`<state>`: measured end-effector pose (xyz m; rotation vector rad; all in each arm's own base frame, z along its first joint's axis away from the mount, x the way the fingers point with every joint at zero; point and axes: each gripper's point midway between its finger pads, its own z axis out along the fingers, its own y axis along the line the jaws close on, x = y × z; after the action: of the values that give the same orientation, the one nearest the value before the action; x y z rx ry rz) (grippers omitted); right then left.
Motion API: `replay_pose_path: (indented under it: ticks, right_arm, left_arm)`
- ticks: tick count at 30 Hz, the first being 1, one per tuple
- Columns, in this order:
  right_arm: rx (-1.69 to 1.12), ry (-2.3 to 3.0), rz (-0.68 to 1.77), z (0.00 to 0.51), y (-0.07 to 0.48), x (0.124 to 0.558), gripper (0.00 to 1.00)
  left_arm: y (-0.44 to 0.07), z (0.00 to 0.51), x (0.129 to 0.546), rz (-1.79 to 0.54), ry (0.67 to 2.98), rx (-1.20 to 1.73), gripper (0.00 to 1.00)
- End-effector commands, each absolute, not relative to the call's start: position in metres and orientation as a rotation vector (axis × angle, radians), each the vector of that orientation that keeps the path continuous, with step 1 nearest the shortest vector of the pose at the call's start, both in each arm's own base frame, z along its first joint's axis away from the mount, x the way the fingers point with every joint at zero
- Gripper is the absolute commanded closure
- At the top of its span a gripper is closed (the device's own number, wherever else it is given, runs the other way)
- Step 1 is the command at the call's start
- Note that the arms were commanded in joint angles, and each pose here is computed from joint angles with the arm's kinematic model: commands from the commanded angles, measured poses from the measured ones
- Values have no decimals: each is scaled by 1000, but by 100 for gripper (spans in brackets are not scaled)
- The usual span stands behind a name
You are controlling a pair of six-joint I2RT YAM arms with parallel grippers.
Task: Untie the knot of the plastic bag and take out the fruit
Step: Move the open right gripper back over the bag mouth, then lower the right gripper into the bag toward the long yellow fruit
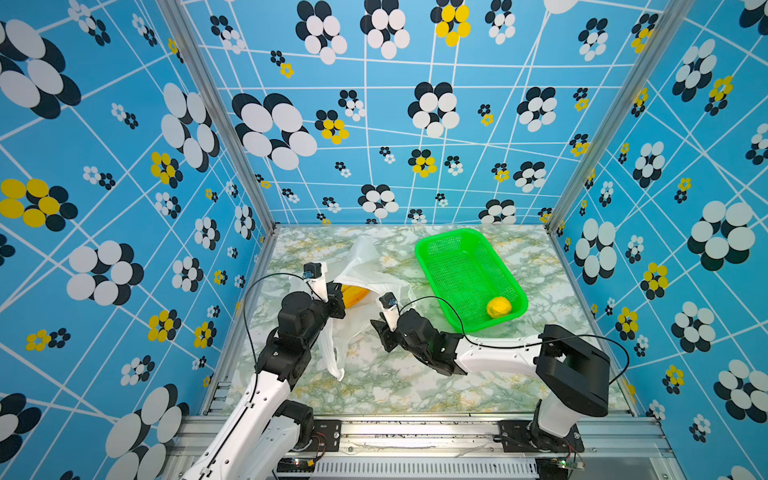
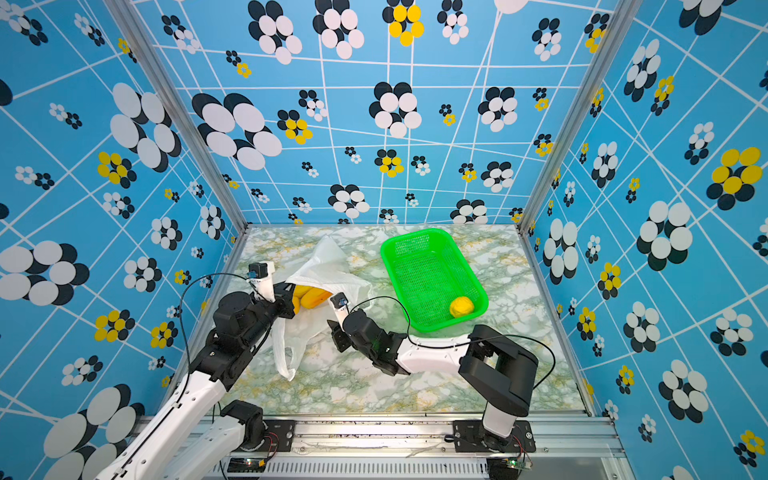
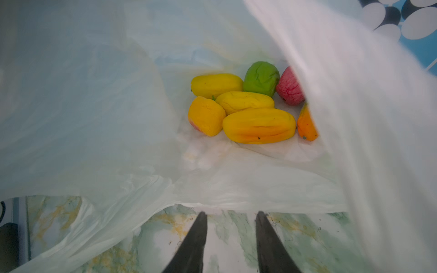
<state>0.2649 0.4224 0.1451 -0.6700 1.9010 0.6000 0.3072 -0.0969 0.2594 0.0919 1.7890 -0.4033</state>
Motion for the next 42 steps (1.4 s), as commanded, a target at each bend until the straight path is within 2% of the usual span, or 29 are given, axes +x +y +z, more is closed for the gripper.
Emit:
replay_pose_path:
  ticks: [1, 7, 13, 22, 27, 32, 33, 38, 42]
  right_arm:
    - [-636, 1913, 582, 145, 427, 270, 60]
    - [-712, 1881, 741, 149, 453, 253, 58]
    - [-829, 1648, 775, 161, 458, 211, 45]
    - [-748, 1797, 704, 122, 485, 245, 47]
    - [-631, 1923, 726, 99, 490, 296, 37]
    - [-506, 1986, 661, 85, 483, 334, 5]
    - [-487, 1990, 654, 85, 482, 338, 1]
    - [-312, 2075, 652, 91, 482, 353, 1]
    - [-137, 2182, 734, 69, 491, 354, 2]
  left_arm:
    - [-99, 255, 305, -413, 1798, 90, 100]
    - [-99, 255, 306, -408, 1800, 88, 100]
    - [-99, 253, 309, -402, 1812, 92, 100]
    - [-99, 253, 308, -399, 1807, 88, 100]
    - [-101, 255, 304, -418, 1801, 99, 100]
    - [-101, 256, 304, -417, 1788, 99, 100]
    - [-102, 256, 304, -419, 1788, 103, 100]
    - [-104, 256, 304, -428, 1792, 112, 100]
    - [-103, 257, 304, -423, 1787, 111, 100]
